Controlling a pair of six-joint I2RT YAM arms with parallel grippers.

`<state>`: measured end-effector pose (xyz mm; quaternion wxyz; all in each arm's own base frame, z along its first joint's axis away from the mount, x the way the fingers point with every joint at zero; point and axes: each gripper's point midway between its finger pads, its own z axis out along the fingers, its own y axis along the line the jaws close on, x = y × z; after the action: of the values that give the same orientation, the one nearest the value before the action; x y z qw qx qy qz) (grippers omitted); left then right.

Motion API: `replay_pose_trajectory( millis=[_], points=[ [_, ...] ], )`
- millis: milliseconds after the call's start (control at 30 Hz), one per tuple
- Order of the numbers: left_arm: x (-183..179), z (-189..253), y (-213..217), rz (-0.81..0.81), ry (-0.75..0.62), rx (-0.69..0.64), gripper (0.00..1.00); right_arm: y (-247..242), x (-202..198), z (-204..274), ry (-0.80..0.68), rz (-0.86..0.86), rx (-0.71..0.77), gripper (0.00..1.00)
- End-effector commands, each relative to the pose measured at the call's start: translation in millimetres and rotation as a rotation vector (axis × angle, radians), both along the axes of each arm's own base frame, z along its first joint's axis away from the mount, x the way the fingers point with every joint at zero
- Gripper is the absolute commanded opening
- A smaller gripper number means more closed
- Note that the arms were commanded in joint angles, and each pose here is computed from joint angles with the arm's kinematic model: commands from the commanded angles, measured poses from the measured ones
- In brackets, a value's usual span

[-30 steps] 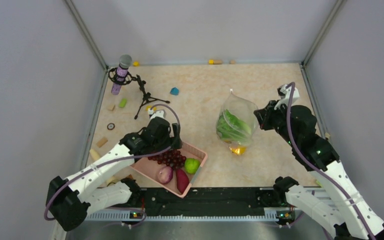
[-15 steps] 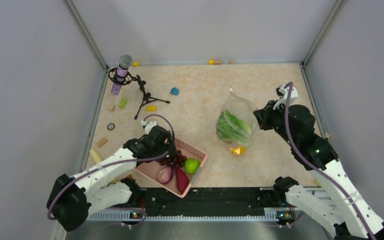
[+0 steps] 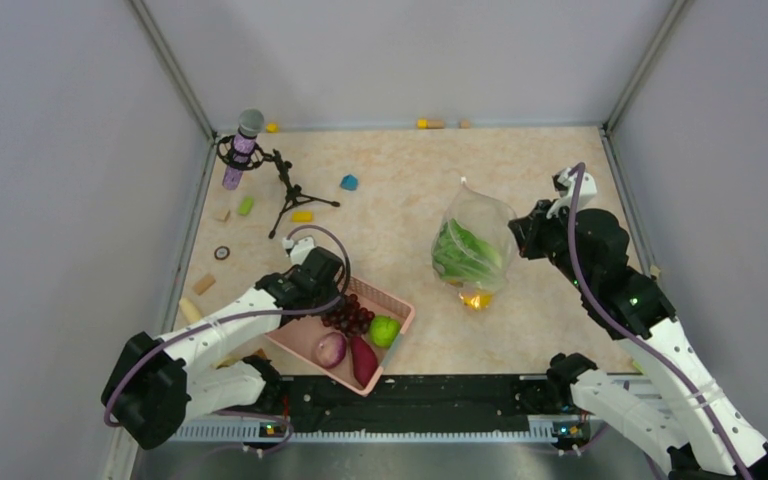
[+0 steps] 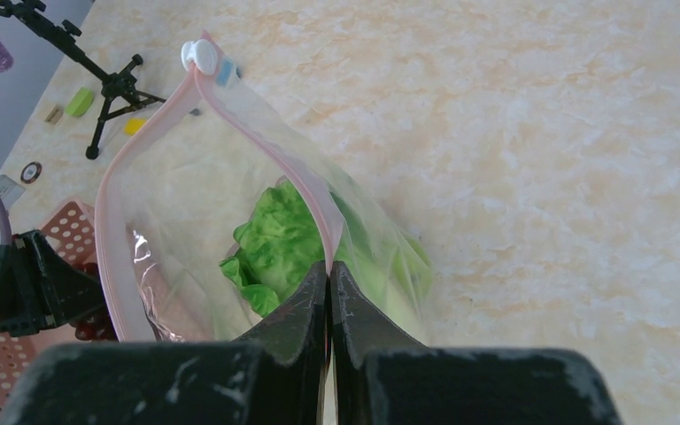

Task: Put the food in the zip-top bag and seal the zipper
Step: Pick up the fake fruit from the bin.

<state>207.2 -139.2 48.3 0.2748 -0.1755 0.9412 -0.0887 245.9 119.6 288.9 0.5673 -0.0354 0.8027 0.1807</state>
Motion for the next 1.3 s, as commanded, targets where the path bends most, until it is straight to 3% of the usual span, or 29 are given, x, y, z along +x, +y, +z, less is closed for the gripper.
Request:
replay_pose_trajectory(
  millis=[0, 67, 167, 533, 833, 1267],
  points=[
    [-17, -22, 17, 0.028, 0.074, 0.066, 0.29, -5, 5, 4, -0.023, -0.026, -0.011, 0.00],
    [-17, -22, 14, 0.008, 0.069, 0.050, 0.24, -6, 5, 3, -0.022, -0.027, -0.011, 0.00],
    [-17, -20, 12, -0.002, 0.068, 0.042, 0.00, -7, 5, 4, -0.025, -0.034, -0.012, 0.00],
    [-8, 24, 7, -0.045, -0.033, 0.002, 0.00, -8, 4, 6, -0.033, -0.037, -0.009, 0.00],
    [-1, 73, 2, -0.117, -0.201, -0.068, 0.00, -10, 3, 7, -0.039, -0.042, -0.008, 0.00],
    [3, 201, -19, -0.270, -0.699, -0.335, 0.00, -10, 3, 7, -0.039, -0.044, -0.011, 0.00]
  ],
)
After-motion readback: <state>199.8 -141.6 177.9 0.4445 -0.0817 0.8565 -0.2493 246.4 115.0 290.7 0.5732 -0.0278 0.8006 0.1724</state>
